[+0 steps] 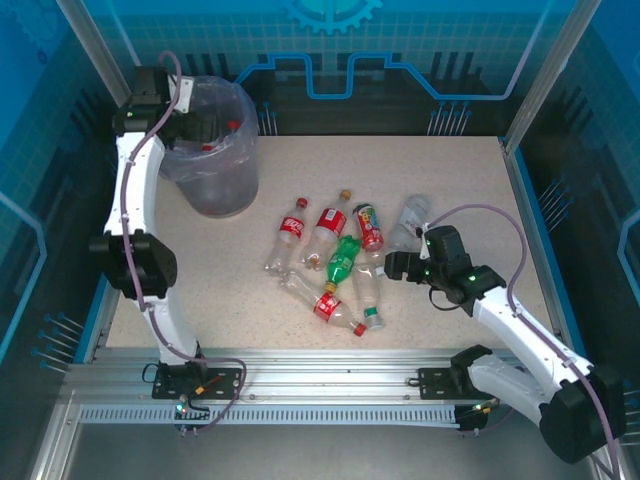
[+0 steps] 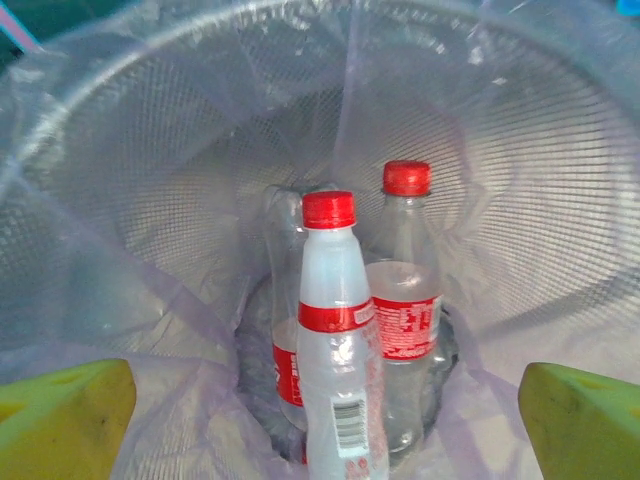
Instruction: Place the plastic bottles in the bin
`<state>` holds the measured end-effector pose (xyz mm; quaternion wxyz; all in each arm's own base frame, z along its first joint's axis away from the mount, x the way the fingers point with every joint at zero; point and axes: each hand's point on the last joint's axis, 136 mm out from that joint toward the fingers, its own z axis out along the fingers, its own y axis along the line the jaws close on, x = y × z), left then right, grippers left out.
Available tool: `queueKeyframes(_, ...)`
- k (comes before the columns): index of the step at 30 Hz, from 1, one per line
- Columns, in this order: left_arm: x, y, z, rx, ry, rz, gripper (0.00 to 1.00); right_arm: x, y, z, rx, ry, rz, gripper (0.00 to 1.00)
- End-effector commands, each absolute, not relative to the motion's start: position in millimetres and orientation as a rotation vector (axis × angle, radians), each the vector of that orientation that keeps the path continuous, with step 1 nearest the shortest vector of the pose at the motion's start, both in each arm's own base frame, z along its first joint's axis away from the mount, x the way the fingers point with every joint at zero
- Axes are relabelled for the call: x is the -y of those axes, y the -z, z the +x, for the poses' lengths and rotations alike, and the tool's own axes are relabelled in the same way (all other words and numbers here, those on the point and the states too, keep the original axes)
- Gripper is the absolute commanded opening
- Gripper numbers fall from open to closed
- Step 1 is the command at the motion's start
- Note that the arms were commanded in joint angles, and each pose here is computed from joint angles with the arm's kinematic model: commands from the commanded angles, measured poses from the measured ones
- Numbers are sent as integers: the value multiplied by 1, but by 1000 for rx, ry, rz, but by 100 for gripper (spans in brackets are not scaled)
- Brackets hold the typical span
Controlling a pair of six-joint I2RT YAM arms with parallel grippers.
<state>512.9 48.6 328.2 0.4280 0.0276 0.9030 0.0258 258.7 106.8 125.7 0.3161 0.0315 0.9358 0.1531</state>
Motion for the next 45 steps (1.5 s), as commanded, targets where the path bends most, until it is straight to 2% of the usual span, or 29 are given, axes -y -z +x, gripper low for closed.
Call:
queueKeyframes(1,-21,-376,493,-2149,-40,62,99,-96,-126,260,-2475,-415,208,93)
queueKeyframes(6,41,-382,464,-2104,42,113,99,-90,-120,274,-2461,-396,333,91)
queueKeyframes(13,141,-357,414,-2079,283,254,99,-85,-108,295,-2473,-343,430,87)
queueKeyframes(18,219,-324,379,-2065,737,356,99,-84,-104,316,-2478,-311,442,85)
queueKeyframes(20,226,-302,371,-2110,781,302,99,-81,-103,326,-2481,-296,459,85)
queueKeyframes(24,219,-250,357,-2221,638,209,99,-82,-97,342,-2513,-264,504,91)
queueKeyframes(28,219,-208,347,-2265,712,81,99,-83,-79,348,-2557,-227,498,94)
queueKeyframes(30,217,-192,341,-2293,715,45,99,-87,-86,362,-2539,-232,483,94)
queueKeyframes(34,217,-176,333,-2317,738,7,99,-88,-79,371,-2545,-210,484,92)
queueKeyframes(38,215,-163,329,-2342,738,-7,99,-92,-70,377,-2553,-193,464,87)
queueKeyframes(45,218,-165,331,-2333,751,6,99,-96,-58,390,-2571,-191,451,82)
